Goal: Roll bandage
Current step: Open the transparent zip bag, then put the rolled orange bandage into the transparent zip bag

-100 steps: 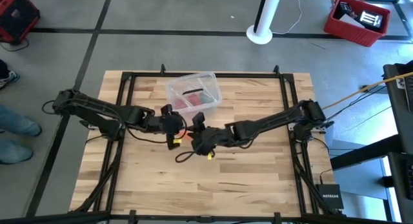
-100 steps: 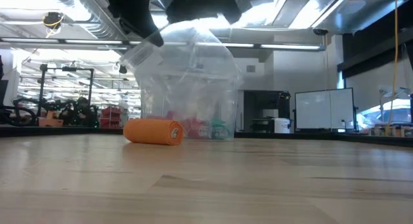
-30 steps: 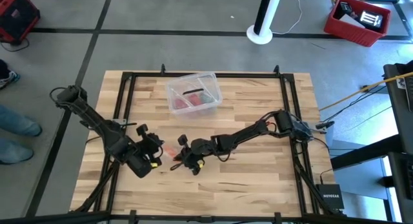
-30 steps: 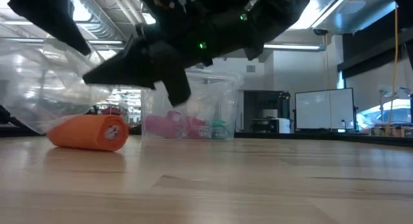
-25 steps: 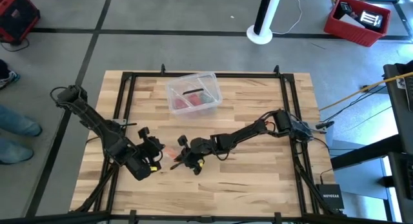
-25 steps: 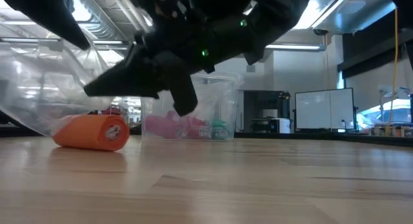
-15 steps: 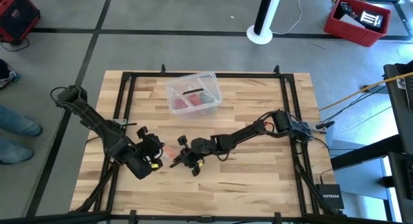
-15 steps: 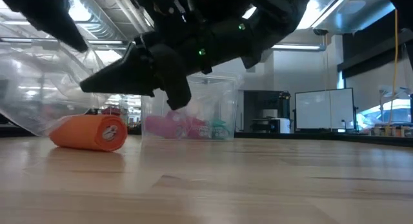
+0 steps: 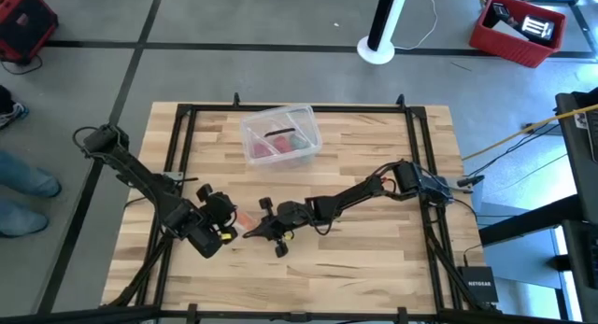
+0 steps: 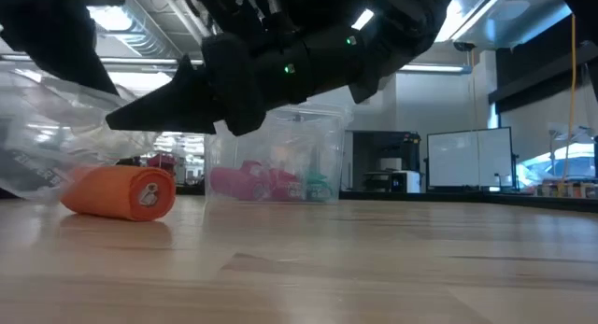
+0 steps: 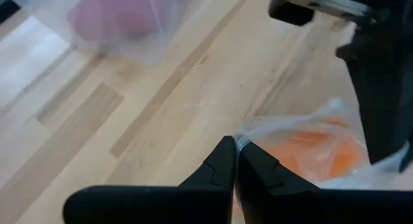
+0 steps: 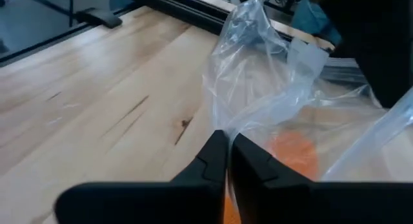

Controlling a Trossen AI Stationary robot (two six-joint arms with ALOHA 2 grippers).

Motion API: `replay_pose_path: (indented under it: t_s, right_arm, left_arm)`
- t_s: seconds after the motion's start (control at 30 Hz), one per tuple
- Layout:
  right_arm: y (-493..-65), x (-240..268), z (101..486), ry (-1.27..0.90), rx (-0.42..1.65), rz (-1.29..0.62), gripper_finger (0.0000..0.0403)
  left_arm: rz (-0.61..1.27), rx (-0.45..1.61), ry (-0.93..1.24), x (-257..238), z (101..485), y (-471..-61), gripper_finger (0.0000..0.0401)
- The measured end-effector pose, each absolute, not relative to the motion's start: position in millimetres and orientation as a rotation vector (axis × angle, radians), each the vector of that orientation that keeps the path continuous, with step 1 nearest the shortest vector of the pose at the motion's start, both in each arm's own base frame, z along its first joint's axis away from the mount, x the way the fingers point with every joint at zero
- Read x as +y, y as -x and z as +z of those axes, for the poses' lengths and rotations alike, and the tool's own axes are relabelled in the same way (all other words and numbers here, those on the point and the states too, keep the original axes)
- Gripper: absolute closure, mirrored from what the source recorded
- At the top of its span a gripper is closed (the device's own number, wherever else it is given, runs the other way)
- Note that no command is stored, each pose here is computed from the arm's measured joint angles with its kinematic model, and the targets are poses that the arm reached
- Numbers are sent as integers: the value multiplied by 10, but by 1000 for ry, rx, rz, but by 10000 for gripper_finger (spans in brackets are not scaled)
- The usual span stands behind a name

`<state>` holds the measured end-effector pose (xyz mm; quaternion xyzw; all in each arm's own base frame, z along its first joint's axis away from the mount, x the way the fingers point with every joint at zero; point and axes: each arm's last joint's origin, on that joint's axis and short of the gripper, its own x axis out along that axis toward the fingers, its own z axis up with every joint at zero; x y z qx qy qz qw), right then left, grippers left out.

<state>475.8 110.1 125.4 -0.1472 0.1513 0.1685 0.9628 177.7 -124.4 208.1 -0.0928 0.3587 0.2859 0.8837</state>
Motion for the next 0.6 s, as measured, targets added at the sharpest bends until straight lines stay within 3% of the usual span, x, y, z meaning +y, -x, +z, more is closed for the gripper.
replay_pose_path:
  t_s: [0.2, 0.6]
  right_arm:
    - [-4790, 1098, 1306, 192, 307, 282, 363]
    - [-4550, 1019, 2013, 238, 631, 226, 213]
  left_arm:
    - [582, 739, 188, -1242, 2078, -1805, 400]
    - [558, 751, 156, -1270, 2076, -1778, 400]
